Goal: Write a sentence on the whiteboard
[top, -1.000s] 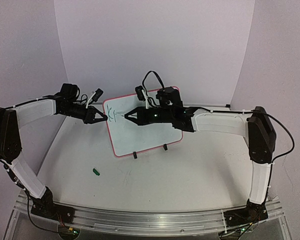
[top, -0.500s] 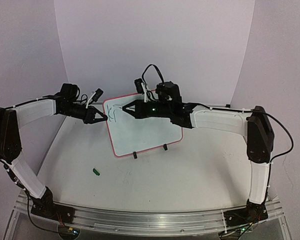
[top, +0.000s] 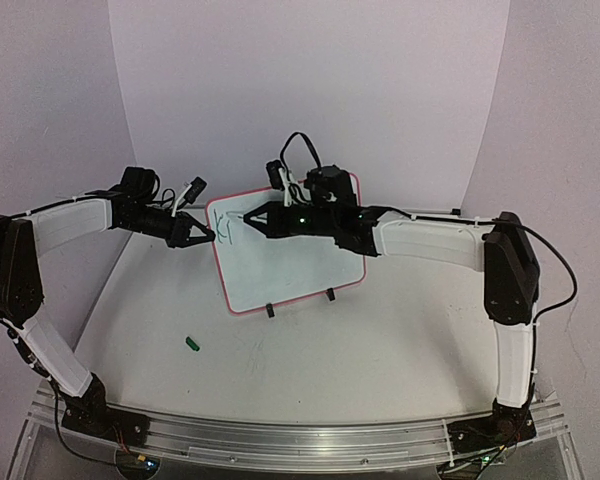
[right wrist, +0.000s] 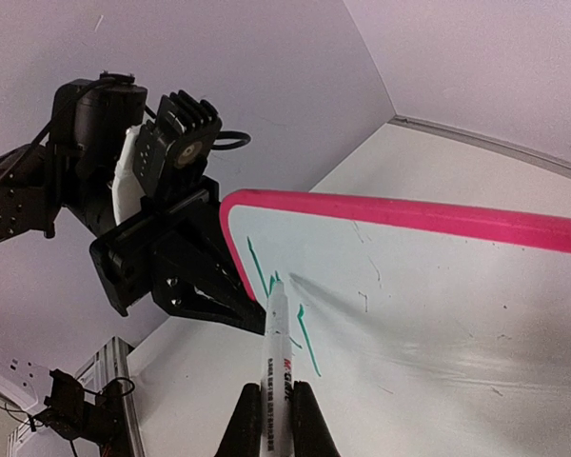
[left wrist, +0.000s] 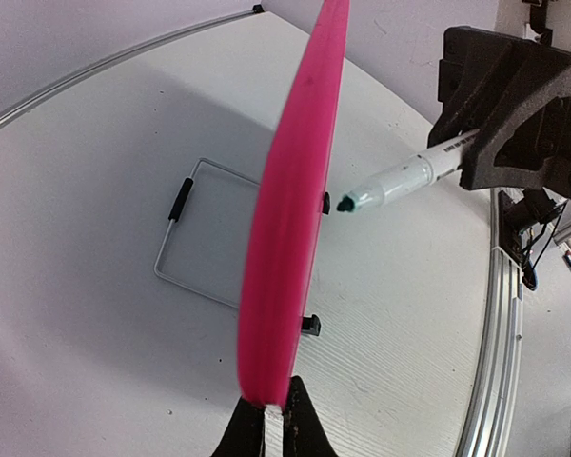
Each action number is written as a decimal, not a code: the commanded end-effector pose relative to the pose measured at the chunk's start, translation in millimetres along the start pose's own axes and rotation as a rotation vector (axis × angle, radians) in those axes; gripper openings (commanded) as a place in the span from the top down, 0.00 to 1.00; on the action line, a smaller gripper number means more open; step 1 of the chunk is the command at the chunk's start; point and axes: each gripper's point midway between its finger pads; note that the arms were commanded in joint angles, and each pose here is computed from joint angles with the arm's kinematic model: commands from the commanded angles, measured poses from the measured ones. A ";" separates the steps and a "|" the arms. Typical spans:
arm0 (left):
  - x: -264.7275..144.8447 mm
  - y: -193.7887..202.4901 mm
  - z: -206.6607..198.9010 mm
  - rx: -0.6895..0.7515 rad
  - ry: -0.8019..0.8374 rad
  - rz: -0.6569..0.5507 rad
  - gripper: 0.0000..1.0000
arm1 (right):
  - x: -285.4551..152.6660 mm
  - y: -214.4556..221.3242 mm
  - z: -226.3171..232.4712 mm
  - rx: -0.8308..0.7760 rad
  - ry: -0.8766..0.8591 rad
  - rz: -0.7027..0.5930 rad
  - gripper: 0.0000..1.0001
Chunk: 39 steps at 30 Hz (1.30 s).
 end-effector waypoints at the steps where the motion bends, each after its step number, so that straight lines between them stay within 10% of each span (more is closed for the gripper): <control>1: -0.1 8.7 3.7 0.006 -0.059 0.047 1.00 | 4.5 -14.2 -1.6 -0.017 0.010 -0.034 1.00; 39: -1.0 7.9 3.2 0.012 -0.065 0.046 1.00 | -18.4 -11.3 -0.4 -0.040 0.045 -0.035 1.00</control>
Point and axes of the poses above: each gripper's point midway between its finger pads, its own x axis out along the fingers, its own z axis along the line the jaws close on, y = z × x, and after that the axes turned 11 degrees about -x, right-handed
